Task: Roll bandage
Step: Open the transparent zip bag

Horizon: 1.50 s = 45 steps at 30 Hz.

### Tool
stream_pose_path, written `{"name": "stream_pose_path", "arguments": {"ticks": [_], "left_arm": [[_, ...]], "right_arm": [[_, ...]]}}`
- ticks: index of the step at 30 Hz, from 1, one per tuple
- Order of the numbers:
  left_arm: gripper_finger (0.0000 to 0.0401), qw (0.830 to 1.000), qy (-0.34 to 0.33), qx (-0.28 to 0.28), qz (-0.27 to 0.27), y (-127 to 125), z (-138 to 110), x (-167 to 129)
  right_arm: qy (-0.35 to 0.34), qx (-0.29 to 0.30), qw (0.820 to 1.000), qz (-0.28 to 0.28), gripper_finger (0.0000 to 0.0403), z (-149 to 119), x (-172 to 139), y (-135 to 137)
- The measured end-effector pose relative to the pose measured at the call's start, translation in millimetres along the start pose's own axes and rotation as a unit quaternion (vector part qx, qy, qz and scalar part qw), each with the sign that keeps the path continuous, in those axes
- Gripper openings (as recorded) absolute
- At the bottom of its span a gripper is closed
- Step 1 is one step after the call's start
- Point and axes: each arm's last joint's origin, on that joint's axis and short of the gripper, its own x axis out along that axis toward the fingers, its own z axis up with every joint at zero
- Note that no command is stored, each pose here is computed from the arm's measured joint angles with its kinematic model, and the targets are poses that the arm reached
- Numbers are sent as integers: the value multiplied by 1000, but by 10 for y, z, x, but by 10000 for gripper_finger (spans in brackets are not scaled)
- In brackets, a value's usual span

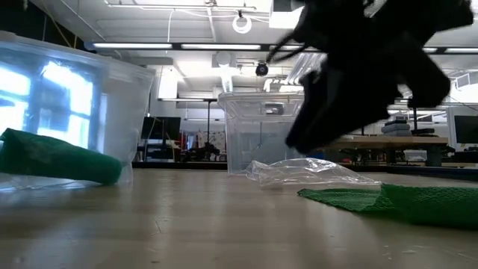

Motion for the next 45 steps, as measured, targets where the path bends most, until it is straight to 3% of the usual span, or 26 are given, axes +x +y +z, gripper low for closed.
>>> {"name": "stream_pose_path", "arguments": {"ticks": [3,7,9,14,20,24,32,35,39,45], "left_arm": [[154,1000,11,2,6,-21,-177,85],[154,1000,25,-15,3,-35,-299,147],[154,999,34,-22,-5,-41,-326,157],[154,999,40,-23,-11,-46,-333,156],[154,999,41,-23,-11,-43,-332,163],[154,999,41,-23,-11,-43,-331,164],[154,999,39,-30,-15,-53,-320,163],[154,999,41,-30,-16,-54,-319,162],[154,999,41,-10,-17,-53,-321,161],[154,998,33,46,-13,-51,-315,163]], "right_arm": [[32,-10,999,13,157,-124,151,-46],[47,38,997,-43,127,-211,284,-143],[42,50,997,-45,113,-204,315,-170],[36,50,997,-38,90,-154,289,-177],[28,59,998,4,87,27,148,-188],[24,62,998,0,87,66,145,-234],[62,87,994,-16,85,-137,426,-426],[58,96,994,-9,61,-137,461,-442],[45,90,995,0,8,-99,419,-450],[17,98,995,7,2,32,197,-491]]}}
